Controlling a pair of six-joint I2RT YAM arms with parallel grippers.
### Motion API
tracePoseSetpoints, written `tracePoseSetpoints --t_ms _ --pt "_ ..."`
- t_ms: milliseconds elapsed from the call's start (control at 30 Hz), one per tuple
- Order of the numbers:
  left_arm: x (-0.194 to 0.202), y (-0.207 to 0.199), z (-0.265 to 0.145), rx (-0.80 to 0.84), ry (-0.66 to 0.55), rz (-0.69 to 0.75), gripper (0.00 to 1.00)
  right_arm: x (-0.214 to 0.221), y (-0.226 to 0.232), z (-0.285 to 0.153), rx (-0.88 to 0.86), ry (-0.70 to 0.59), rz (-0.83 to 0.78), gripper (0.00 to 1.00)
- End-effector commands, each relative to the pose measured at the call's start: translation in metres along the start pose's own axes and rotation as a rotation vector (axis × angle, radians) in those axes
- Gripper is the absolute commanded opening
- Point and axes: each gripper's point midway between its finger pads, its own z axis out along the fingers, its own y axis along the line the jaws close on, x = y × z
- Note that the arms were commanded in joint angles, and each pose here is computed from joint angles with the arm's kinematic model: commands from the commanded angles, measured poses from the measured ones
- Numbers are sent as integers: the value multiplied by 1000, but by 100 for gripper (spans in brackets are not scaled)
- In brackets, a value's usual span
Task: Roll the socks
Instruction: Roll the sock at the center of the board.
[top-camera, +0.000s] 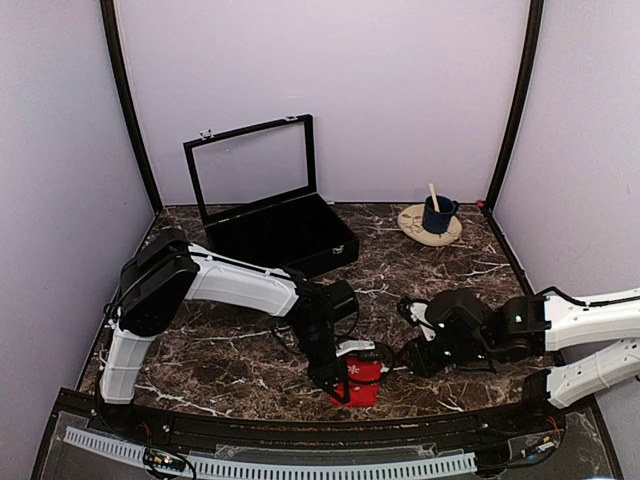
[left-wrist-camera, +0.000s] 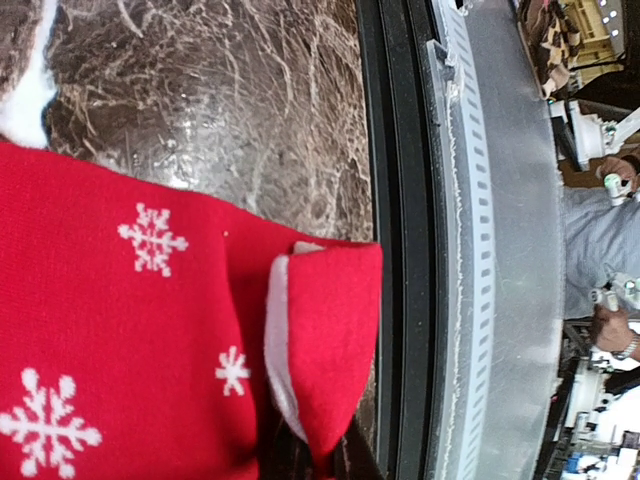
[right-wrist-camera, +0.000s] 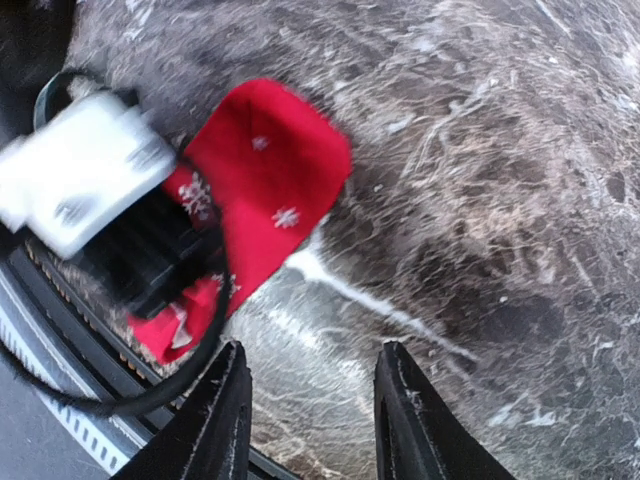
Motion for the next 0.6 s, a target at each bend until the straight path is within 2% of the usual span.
tracePoseSetpoints --t_ms 0,333,567 --pt "12 9 6 45 58 -99 0 9 6 -6 52 -19 -30 39" --pt "0 12 3 136 20 -150 0 36 32 -15 59 -3 -159 38" --pt "0 11 5 175 14 -171 0 56 82 -7 -22 38 -407 39"
